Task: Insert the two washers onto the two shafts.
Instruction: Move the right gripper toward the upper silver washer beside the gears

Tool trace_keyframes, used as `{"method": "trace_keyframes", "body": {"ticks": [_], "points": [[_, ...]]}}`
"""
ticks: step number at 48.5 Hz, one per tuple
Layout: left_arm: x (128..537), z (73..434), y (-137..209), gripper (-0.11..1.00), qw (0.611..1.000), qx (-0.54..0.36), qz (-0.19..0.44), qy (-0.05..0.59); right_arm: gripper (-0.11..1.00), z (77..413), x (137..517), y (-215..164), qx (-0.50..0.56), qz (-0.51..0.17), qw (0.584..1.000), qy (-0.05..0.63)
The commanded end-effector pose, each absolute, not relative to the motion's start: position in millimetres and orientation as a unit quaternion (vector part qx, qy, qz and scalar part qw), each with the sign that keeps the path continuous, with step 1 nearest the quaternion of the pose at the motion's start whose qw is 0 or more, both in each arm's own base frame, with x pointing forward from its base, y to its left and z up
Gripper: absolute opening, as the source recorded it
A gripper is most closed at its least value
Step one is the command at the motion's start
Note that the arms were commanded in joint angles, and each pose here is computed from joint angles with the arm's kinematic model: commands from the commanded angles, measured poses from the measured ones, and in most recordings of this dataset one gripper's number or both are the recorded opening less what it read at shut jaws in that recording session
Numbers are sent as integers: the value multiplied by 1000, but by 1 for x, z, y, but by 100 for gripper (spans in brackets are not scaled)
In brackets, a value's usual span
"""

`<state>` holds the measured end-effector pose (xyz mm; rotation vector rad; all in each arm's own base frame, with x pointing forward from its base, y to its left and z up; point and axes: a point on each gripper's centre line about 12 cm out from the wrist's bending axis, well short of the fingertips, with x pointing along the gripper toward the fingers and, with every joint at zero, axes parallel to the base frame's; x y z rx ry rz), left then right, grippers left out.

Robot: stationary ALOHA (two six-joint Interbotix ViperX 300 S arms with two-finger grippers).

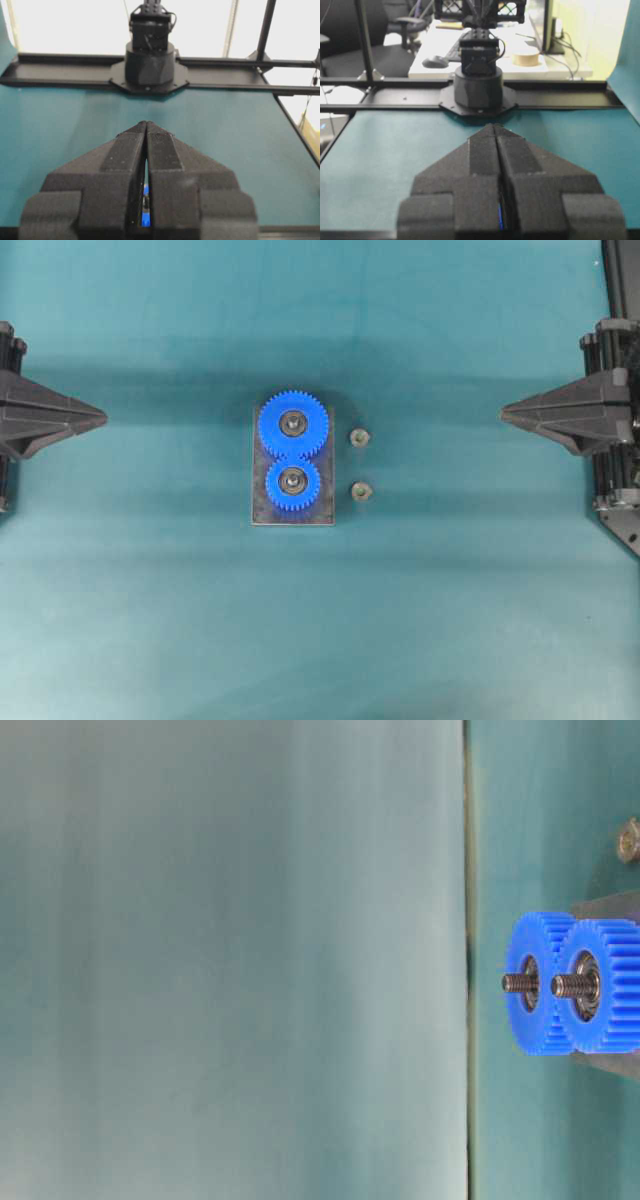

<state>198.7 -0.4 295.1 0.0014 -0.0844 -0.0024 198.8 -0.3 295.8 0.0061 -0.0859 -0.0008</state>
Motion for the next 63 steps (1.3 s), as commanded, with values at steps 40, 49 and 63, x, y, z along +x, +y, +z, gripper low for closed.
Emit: {"method": "trace_keyframes", "body": {"ticks": [40,49,63], "points": [[241,278,-4,0,987,-11,-6,157,2,258,248,-43,109,-104,941,304],[240,277,-4,0,984,-11,-6,176,2,235,272,-53,101,-115,922,355],[240,277,-5,0,984,-12,-7,178,2,194,307,-60,102,-115,892,424]]}}
